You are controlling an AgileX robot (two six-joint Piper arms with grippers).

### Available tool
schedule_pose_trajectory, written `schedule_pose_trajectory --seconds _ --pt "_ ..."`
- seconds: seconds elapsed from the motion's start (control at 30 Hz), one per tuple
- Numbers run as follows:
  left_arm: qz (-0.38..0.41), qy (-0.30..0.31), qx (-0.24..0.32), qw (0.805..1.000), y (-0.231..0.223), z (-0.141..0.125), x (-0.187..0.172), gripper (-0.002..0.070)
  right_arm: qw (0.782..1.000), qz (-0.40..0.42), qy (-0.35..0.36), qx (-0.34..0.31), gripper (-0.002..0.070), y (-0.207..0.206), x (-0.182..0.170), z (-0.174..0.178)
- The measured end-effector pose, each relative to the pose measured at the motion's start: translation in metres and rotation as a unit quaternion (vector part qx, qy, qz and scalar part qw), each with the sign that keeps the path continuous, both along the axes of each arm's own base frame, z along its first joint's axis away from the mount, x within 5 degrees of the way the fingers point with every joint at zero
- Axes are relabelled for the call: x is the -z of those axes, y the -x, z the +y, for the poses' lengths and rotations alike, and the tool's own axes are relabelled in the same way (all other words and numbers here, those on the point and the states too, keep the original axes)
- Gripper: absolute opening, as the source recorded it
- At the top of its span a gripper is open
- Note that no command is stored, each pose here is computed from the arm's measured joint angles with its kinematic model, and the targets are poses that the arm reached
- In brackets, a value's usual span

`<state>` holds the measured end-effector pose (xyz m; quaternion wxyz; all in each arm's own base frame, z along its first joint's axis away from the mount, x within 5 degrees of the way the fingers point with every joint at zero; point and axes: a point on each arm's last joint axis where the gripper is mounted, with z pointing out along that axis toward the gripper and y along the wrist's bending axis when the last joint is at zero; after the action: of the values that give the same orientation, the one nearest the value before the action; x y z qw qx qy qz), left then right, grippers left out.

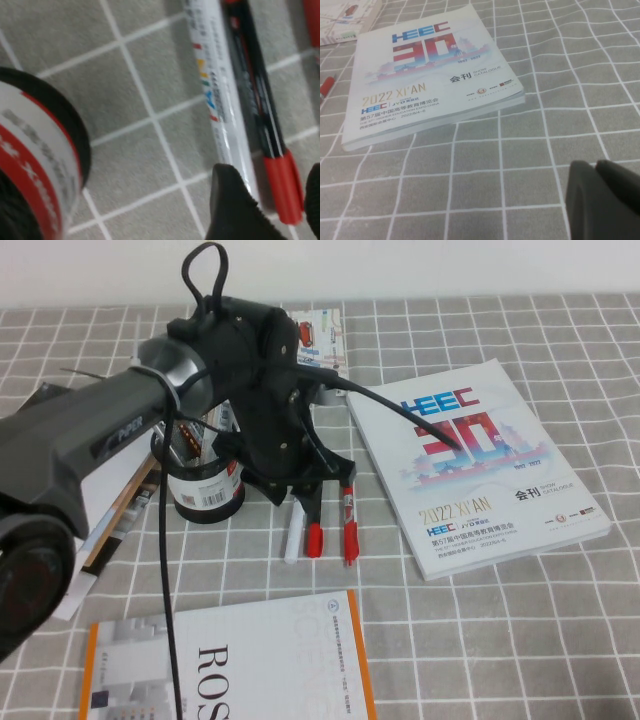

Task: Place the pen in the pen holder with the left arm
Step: Pick up the pen on the table

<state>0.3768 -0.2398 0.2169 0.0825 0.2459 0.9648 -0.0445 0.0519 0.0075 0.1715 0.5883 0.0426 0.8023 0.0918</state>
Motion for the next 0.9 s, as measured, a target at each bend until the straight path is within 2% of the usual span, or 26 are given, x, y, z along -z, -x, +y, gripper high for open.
schedule_pose_trajectory --seconds 0.57,0.77,0.9 --pt "-0.002 -0.012 -0.003 1.0 -0.01 0.0 0.011 0.028 1.0 0.0 0.0 0.0 -0.0015 0.0 0.0 0.0" --pt "0.006 -0.012 0.0 1.0 -0.011 -0.005 0.002 0.028 1.0 0.0 0.0 0.0 -0.0015 0.0 0.0 0.0" --pt "-0.019 -0.001 0.03 0.999 -0.011 -0.017 -0.014 0.028 1.0 0.0 0.0 0.0 -0.0015 0.0 0.0 0.0"
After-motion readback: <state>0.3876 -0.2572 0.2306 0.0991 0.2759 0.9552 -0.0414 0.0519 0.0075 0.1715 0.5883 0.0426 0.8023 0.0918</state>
